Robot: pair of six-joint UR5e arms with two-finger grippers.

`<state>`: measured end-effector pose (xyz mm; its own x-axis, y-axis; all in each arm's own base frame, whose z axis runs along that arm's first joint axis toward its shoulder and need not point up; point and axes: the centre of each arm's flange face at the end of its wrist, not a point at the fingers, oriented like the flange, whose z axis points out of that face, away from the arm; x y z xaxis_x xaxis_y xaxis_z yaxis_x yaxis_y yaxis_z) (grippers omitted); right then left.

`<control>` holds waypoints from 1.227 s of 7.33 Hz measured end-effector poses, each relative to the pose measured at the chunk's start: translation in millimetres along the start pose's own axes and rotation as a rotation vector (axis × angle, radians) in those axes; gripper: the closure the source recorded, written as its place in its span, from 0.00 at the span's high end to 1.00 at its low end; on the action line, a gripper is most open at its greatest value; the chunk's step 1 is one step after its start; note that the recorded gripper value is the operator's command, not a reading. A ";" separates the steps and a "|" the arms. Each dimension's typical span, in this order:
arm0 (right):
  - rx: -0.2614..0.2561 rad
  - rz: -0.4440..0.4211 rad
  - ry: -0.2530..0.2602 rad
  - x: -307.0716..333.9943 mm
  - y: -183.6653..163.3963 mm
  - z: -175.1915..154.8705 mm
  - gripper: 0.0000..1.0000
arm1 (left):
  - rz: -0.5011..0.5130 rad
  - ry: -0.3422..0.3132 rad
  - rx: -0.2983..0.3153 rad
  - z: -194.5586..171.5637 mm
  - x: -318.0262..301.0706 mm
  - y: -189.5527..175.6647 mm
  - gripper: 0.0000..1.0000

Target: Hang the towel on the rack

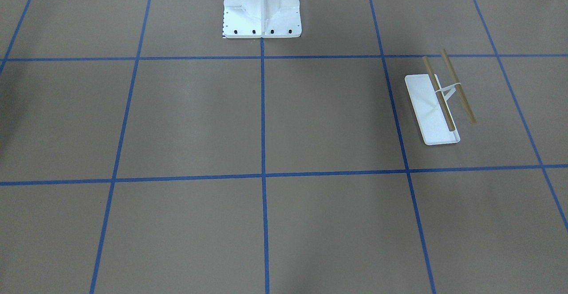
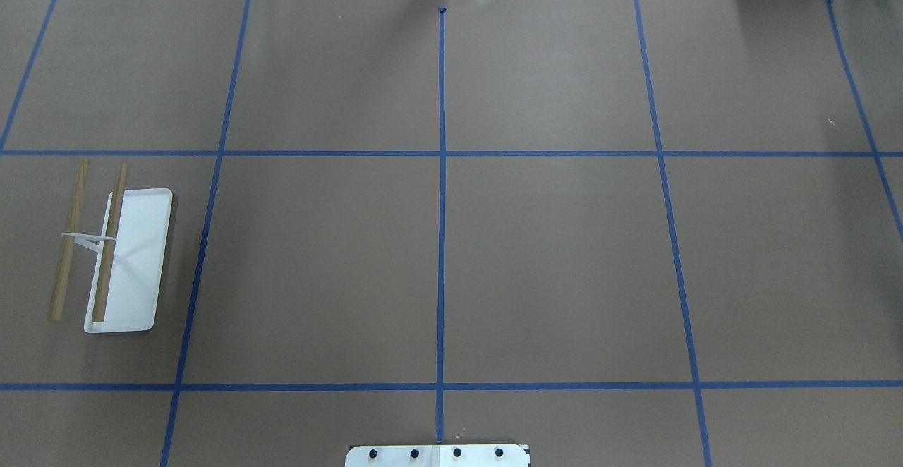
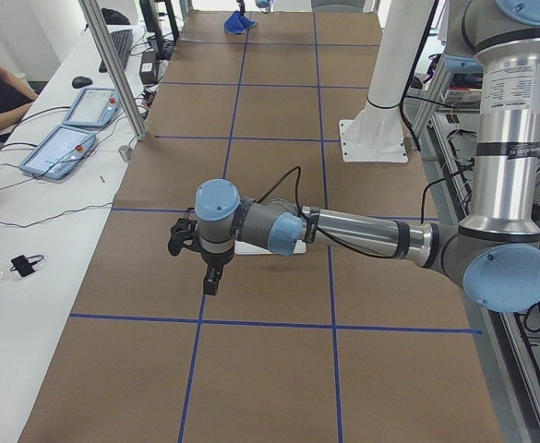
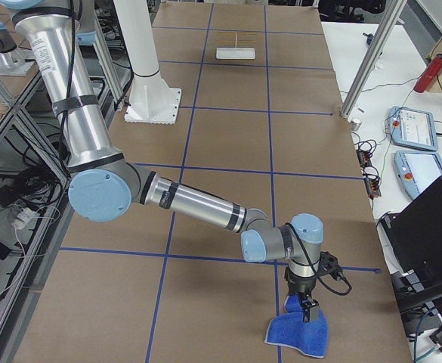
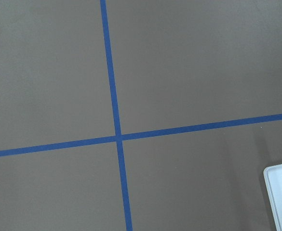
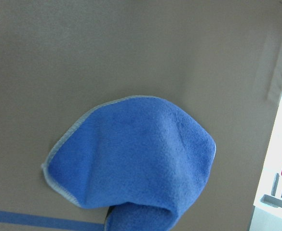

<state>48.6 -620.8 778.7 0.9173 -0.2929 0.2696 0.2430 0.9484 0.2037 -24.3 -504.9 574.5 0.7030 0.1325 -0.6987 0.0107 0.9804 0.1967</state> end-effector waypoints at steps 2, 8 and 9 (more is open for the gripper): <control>0.014 -0.014 0.014 -0.9 -8.6 19.9 1.00 | 0.003 -0.001 -0.001 0.7 -0.4 0.1 0.99; 0.003 -0.035 0.007 -10.7 -14.9 33.4 0.00 | 0.008 -0.002 0.007 -3.7 4.4 -5.4 0.99; 0.023 -0.026 -0.011 -8.1 -24.1 23.6 0.00 | 0.006 -0.002 0.006 -3.4 4.4 -8.1 0.99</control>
<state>27.8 -644.2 793.8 0.9071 -0.3192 0.2745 0.2595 0.9373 0.2325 -23.7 -511.7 567.4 0.7044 0.1377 -0.6963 0.0114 0.9787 0.2050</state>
